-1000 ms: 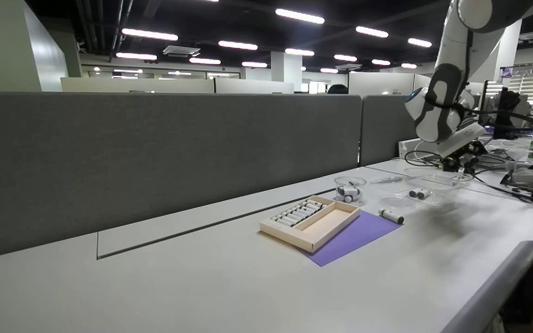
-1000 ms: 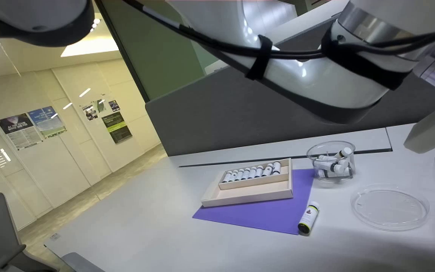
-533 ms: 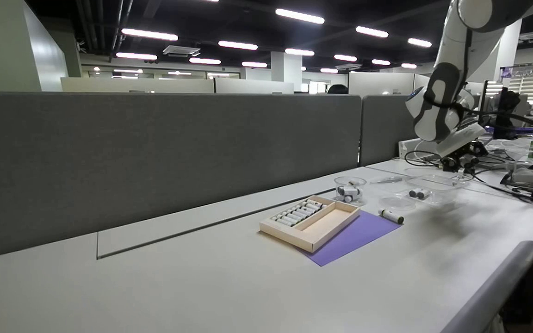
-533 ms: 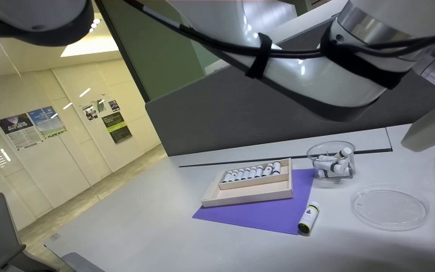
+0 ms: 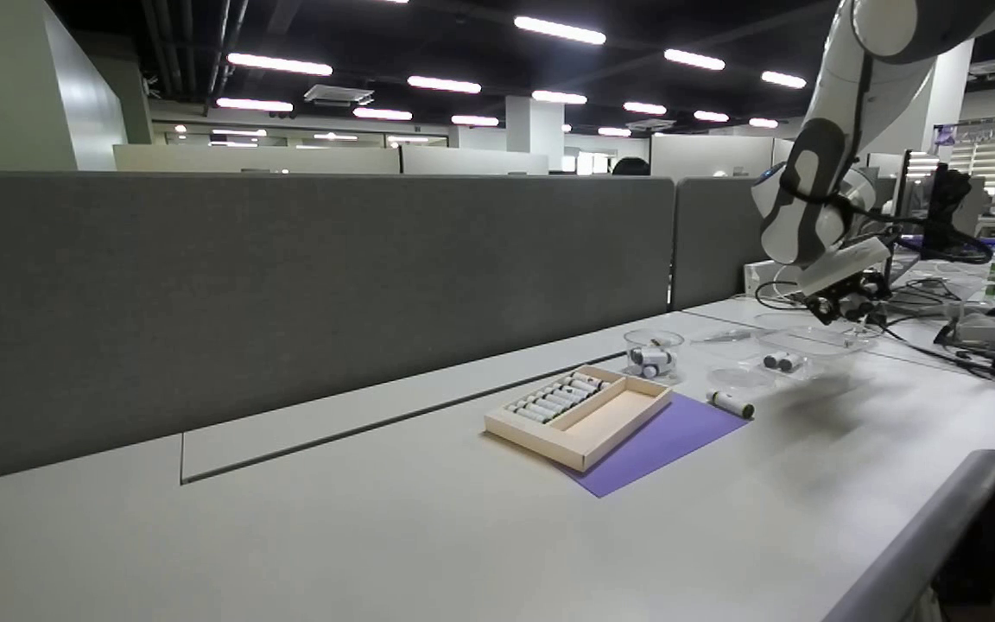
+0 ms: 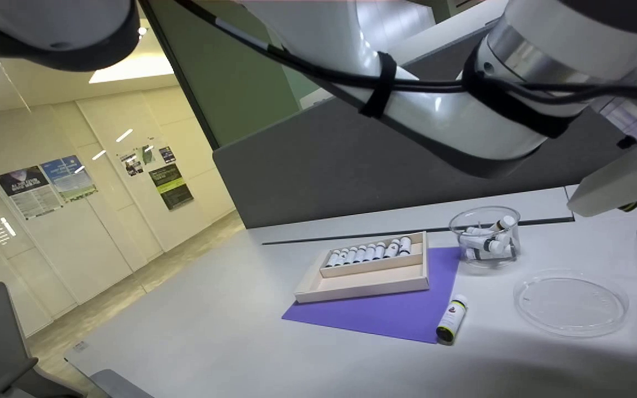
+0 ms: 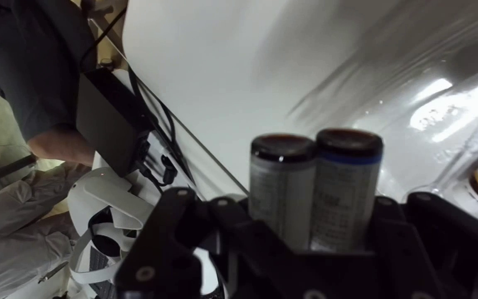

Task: Pick two of the white objects on the lower segment of the tray and place them in the big bowl

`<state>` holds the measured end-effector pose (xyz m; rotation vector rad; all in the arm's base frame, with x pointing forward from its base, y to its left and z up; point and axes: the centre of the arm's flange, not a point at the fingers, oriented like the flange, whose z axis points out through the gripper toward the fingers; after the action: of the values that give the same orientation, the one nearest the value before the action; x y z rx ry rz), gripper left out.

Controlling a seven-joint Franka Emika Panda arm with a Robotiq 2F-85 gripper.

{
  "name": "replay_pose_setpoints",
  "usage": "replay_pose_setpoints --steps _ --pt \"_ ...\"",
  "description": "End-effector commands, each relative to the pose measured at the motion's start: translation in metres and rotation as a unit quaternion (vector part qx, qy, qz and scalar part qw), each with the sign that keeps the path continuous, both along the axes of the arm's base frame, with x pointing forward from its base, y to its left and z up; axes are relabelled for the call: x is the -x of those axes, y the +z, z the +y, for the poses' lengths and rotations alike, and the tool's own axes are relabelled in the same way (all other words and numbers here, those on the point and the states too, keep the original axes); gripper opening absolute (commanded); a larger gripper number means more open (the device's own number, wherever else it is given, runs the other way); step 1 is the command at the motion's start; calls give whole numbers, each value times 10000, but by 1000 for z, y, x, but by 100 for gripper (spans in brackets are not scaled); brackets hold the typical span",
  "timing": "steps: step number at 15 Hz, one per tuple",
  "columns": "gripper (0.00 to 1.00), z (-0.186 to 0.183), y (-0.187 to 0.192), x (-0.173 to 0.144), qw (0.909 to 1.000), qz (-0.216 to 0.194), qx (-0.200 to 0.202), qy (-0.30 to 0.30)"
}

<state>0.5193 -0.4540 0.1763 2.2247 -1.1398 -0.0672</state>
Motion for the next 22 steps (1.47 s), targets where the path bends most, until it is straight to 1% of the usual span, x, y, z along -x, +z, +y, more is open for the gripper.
replay_pose_setpoints --steps 1,3,4,5,7,9,11,12,14,15,16,18,19,22 --pt "0 4 -4 -28 9983 -572 70 -78" --pt "0 9 -10 -39 9966 -811 157 -42" --pt "25 11 -13 -43 9961 -868 165 -58" --pt "25 13 -14 -46 9960 -874 169 -32" --pt "40 15 -4 -47 9964 -835 154 -56" --pt "56 12 22 -47 9970 -768 -1 -26" --pt "69 7 55 -47 9969 -782 -98 -61" --pt "78 4 71 -46 9970 -768 -91 -60" --pt "91 1 97 -41 9972 -732 -151 -9" --pt "98 3 66 -46 9972 -744 -38 16" --pt "81 2 79 -45 9970 -779 -48 18" --pt "96 3 77 -45 9970 -769 -64 29" --pt "99 4 71 -46 9973 -733 -81 40" --pt "99 5 60 -46 9977 -676 -92 61"
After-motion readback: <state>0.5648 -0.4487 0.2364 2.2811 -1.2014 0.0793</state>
